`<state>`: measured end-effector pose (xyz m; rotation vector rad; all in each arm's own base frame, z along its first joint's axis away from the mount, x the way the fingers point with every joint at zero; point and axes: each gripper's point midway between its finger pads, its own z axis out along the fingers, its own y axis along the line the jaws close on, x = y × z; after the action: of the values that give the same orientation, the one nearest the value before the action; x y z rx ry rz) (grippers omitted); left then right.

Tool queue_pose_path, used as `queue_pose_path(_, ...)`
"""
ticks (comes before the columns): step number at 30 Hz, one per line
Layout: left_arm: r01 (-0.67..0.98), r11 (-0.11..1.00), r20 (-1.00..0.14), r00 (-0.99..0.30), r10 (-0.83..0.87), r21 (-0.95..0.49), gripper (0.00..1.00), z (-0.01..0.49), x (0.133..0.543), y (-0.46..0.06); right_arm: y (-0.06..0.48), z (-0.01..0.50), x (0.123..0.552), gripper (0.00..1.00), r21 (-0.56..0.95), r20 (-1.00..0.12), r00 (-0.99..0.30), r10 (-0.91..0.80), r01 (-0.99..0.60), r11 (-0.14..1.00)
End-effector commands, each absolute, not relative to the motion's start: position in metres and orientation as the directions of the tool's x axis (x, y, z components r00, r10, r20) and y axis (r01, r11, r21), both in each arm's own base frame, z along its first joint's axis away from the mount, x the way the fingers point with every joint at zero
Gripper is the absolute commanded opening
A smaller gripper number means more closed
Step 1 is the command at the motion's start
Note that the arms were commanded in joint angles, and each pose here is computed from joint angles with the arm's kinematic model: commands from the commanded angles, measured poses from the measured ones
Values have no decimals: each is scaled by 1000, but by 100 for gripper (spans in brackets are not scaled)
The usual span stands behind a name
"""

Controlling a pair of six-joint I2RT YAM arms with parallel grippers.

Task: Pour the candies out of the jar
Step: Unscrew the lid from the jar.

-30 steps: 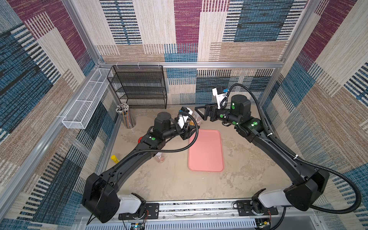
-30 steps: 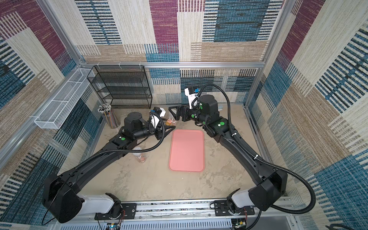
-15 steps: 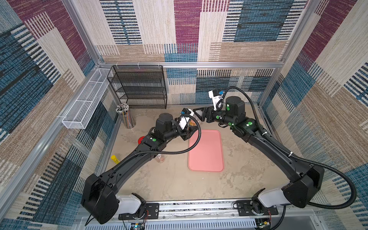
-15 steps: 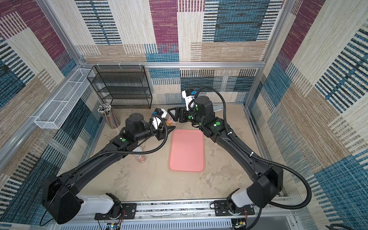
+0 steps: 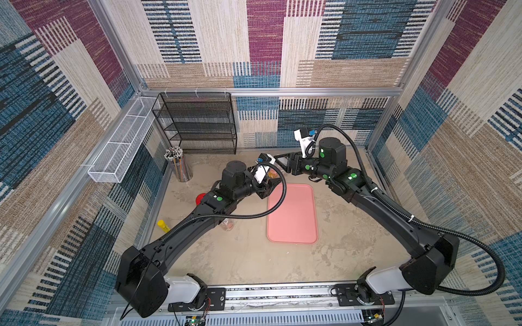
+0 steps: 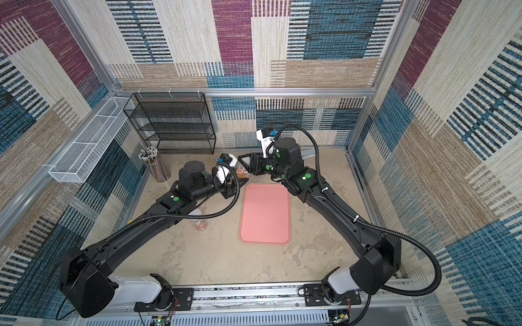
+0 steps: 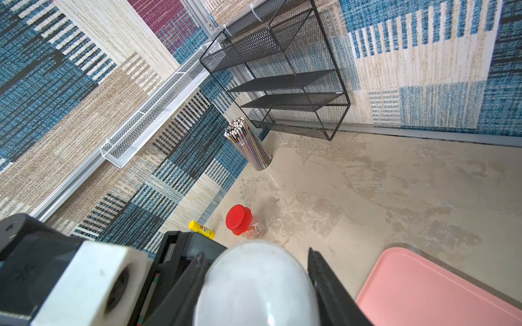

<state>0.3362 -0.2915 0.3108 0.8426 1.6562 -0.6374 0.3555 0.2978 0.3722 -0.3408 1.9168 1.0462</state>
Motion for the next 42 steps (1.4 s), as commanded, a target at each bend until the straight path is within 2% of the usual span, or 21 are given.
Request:
queue_pose_path(1, 808, 589, -977, -112, 183, 18, 0, 316, 335, -293, 297, 389, 353, 45, 492, -852, -495, 172, -642, 588)
queue_pose_path(4, 854, 520, -982, -112, 155, -15, 0, 321, 326, -297, 300, 406, 338, 39, 423, -899, -413, 143, -737, 527)
queue_pose_path(8, 927, 365, -988, -129, 85, -90, 0, 333, 308, -299, 296, 429, 310, 34, 314, -949, -296, 107, -865, 392)
queue_pose_path(12, 970, 209, -990, -138, 33, -128, 0, 346, 290, -298, 291, 434, 278, 32, 218, -976, -210, 58, -948, 230)
queue_pose_path(14, 980, 149, -991, -133, 19, -129, 0, 353, 281, -299, 289, 430, 270, 31, 202, -979, -198, 38, -961, 187)
queue_pose_path(16, 983, 126, -990, -139, 23, -135, 0, 354, 277, -299, 289, 427, 268, 29, 202, -979, -201, 28, -965, 168)
queue_pose_path(25, 977, 136, -984, -174, 42, -167, 0, 347, 282, -301, 290, 426, 277, 31, 206, -978, -203, 38, -959, 193)
queue_pose_path(32, 972, 162, -983, -178, 45, -169, 0, 344, 286, -301, 291, 424, 290, 44, 229, -973, -226, 41, -944, 237)
queue_pose_path(36, 973, 165, -984, -174, 48, -164, 0, 343, 286, -300, 291, 422, 295, 58, 242, -970, -239, 45, -937, 253)
queue_pose_path(42, 970, 178, -983, -174, 53, -162, 0, 342, 287, -299, 287, 426, 302, 84, 248, -969, -241, 61, -925, 287)
